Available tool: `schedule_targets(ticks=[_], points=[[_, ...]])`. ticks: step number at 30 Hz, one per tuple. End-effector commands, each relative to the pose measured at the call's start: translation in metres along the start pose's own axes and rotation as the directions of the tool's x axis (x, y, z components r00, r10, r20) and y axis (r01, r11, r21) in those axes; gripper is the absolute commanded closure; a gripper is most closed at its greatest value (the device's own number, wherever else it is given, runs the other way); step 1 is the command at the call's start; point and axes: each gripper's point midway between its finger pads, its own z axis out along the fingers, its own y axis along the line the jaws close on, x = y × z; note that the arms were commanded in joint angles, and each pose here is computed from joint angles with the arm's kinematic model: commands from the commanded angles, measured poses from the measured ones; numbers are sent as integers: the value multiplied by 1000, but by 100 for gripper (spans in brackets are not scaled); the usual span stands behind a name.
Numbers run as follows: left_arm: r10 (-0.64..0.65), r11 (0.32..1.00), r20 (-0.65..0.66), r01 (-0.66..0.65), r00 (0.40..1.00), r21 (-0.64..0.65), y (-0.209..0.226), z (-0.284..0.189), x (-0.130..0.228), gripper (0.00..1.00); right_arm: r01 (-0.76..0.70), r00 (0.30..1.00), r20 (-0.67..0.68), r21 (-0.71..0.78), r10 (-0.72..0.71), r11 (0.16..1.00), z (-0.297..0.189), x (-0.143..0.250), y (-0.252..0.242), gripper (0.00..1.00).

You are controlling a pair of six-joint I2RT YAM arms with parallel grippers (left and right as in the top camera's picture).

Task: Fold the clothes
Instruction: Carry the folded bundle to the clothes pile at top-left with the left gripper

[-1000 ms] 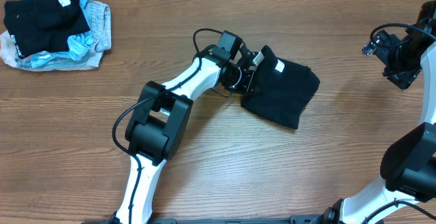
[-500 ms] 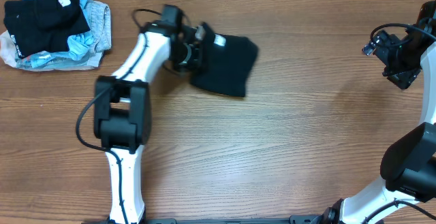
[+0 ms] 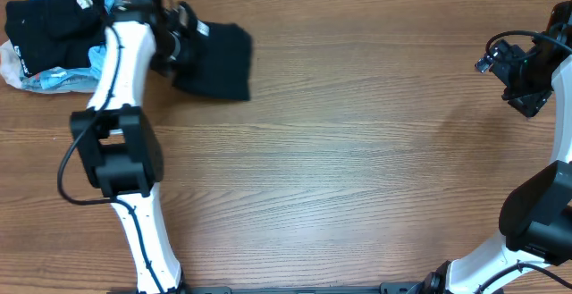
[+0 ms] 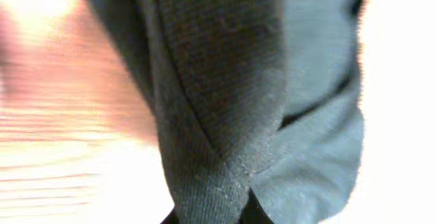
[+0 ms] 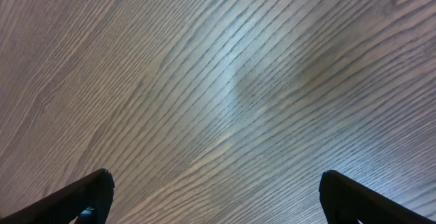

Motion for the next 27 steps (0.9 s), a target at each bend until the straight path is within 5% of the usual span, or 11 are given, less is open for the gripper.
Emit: schedule_targets(ticks=[1, 18, 27], points=[[64, 997, 90, -60, 994, -49, 10, -31, -29, 96, -2, 1000, 21, -7, 2, 1000, -6, -5, 3, 0], [120, 980, 460, -30, 880, -197, 52, -173, -113, 96, -2, 1000, 21, -7, 2, 1000, -6, -5, 3, 0], [72, 966, 543, 77, 837, -247, 125, -204, -121, 96, -2, 1000, 21, -7, 2, 1000, -6, -5, 3, 0]])
